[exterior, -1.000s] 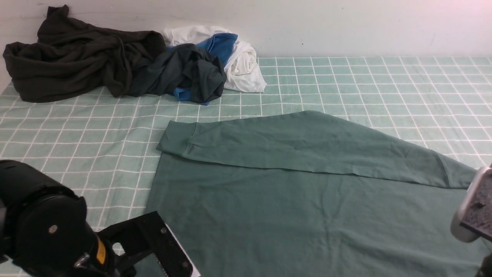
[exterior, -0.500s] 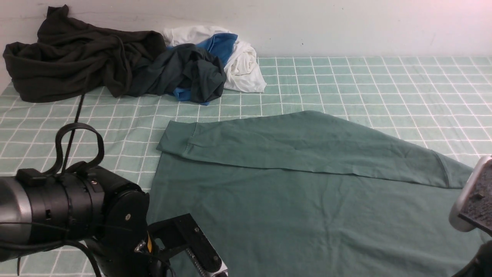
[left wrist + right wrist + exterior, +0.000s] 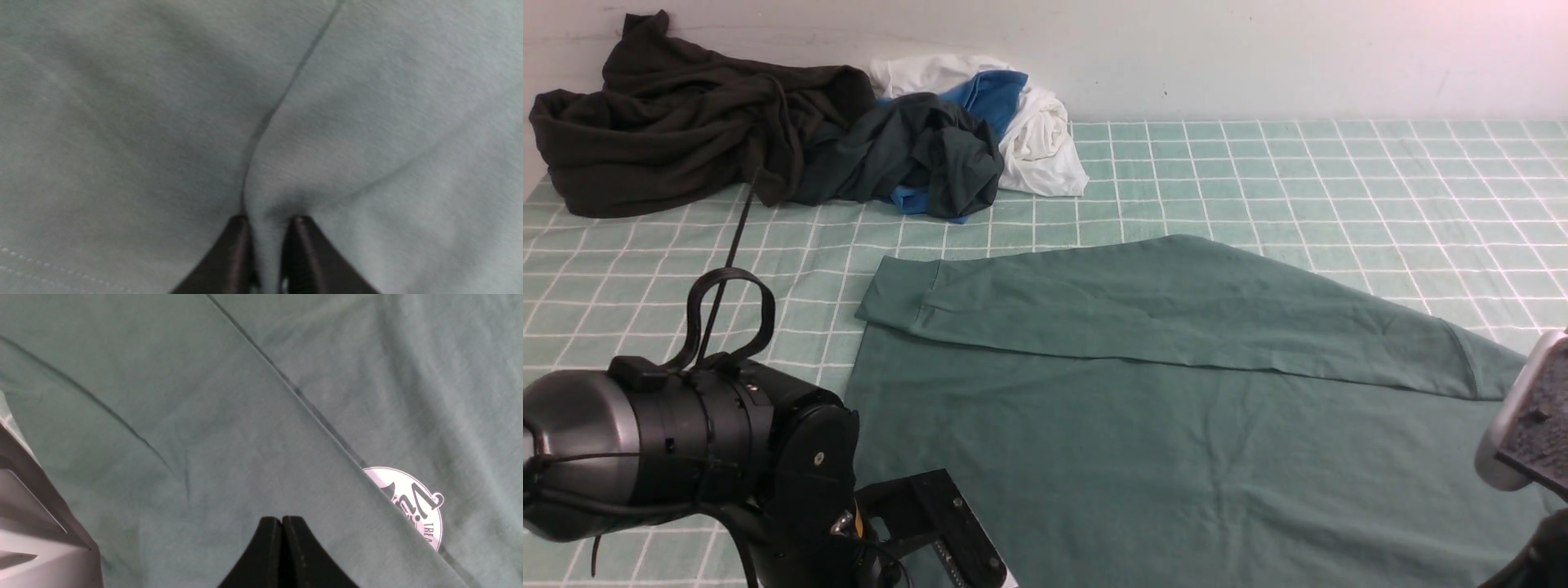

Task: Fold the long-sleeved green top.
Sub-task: Use the left arm to clamp the cuff closest to it, then use the left arm to drag and place the cuff at the centered position on the left edge of the fabric

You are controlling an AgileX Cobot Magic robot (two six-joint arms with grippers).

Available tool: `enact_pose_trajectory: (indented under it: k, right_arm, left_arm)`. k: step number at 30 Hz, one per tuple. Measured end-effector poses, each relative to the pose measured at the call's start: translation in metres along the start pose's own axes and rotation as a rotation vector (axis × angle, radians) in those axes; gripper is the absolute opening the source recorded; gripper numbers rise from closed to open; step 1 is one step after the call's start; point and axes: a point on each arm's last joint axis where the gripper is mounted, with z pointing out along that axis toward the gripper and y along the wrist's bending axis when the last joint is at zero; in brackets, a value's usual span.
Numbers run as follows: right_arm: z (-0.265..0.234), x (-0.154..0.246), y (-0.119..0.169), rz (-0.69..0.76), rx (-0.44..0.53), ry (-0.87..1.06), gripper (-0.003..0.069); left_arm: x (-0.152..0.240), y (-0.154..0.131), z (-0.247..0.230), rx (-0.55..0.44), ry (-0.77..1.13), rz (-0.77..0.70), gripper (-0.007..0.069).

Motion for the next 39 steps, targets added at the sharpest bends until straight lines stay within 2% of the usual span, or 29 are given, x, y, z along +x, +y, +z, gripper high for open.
enact_pose_trajectory:
  k: [2, 4, 9, 13, 16, 18, 23, 27, 29, 32, 35, 39]
  right_arm:
    - [0.000, 0.000, 0.000, 0.000, -0.001, 0.001, -0.0014]
    - [0.000, 0.001, 0.000, 0.000, -0.003, 0.006, -0.0014]
    - [0.000, 0.003, -0.001, 0.072, 0.015, 0.036, -0.0014]
    - [0.003, 0.005, -0.010, 0.176, 0.101, 0.074, -0.0014]
    - [0.009, 0.013, -0.028, 0.331, 0.215, 0.131, -0.0014]
    - [0.012, 0.019, -0.033, 0.373, 0.238, 0.154, -0.0010]
    - [0.033, 0.045, -0.046, 0.532, 0.271, 0.210, 0.0080]
    - [0.035, 0.047, -0.056, 0.617, 0.320, 0.153, 0.0186]
    - [0.034, 0.049, -0.068, 0.685, 0.385, 0.121, 0.0271]
    - [0.040, 0.053, -0.081, 0.747, 0.431, 0.152, 0.0342]
    - [0.055, 0.053, -0.089, 0.774, 0.417, 0.214, 0.0370]
    - [0.077, 0.051, -0.100, 0.799, 0.404, 0.248, 0.0375]
  left_arm:
    - [-0.003, 0.001, -0.006, 0.005, 0.013, -0.003, 0.0040]
    - [-0.005, 0.002, -0.013, 0.002, 0.026, -0.010, 0.0021]
    - [-0.020, 0.011, -0.054, -0.081, 0.024, -0.045, 0.0009]
    - [-0.026, 0.016, -0.070, -0.127, 0.027, -0.030, 0.0008]
    - [-0.028, 0.018, -0.073, -0.144, 0.025, -0.023, 0.0007]
    - [-0.029, 0.018, -0.072, -0.143, 0.028, -0.022, 0.0007]
    - [-0.031, 0.020, -0.069, -0.148, 0.023, -0.020, 0.0007]
    - [-0.032, 0.021, -0.068, -0.152, 0.017, -0.019, 0.0006]
    - [-0.034, 0.022, -0.066, -0.155, 0.012, -0.018, 0.0006]
    - [-0.034, 0.022, -0.066, -0.158, 0.006, -0.016, 0.0006]
    - [-0.036, 0.023, -0.066, -0.168, -0.016, -0.014, 0.0006]
    - [-0.037, 0.023, -0.066, -0.170, -0.021, -0.014, 0.0006]
